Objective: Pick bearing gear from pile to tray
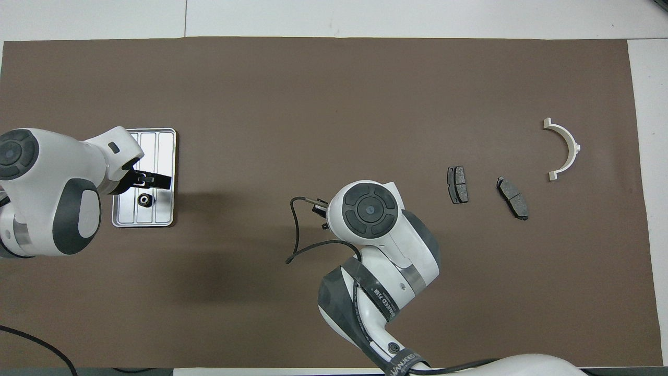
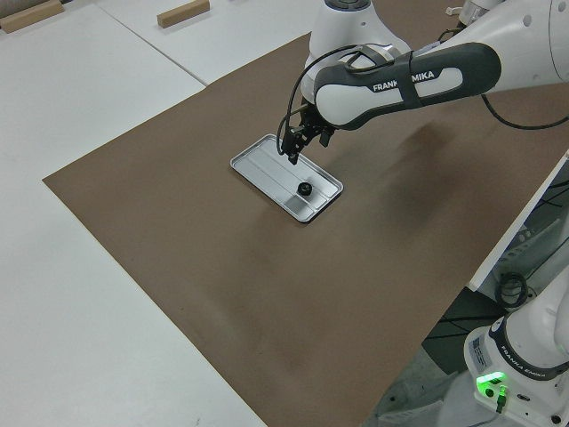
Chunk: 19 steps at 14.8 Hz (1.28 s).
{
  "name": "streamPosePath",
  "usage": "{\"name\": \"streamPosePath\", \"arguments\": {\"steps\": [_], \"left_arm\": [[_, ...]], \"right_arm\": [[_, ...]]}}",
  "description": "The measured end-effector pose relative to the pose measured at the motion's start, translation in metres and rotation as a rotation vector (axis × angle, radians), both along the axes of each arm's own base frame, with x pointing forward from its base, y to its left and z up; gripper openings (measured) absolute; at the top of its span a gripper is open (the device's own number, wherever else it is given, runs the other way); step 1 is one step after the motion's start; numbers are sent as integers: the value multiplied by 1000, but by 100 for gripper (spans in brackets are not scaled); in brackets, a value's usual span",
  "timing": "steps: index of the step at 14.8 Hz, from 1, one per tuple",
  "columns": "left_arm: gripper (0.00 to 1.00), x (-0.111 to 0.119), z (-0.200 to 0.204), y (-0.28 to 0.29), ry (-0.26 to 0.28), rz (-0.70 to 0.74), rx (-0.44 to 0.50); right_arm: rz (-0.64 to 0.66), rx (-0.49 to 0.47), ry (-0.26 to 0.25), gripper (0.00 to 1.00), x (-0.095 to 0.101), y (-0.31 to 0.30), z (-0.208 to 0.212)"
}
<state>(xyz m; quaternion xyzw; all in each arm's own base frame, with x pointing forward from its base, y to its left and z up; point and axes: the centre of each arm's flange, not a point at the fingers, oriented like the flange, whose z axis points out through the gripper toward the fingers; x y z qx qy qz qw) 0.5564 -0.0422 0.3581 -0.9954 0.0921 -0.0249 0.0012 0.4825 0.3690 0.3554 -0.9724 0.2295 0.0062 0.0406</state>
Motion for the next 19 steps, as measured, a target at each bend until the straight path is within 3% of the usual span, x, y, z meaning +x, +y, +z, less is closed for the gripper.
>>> {"name": "streamPosePath", "arguments": {"steps": [7, 16, 19], "left_arm": [[100, -3, 0, -29, 1, 48, -5], [100, -5, -2, -37, 3, 60, -6], [100, -6, -5, -38, -7, 58, -8]], "right_arm": [[-29, -56, -51, 24, -15, 31, -63], [-61, -56, -54, 24, -15, 33, -67], [-98, -54, -55, 51, -11, 32, -65]]}}
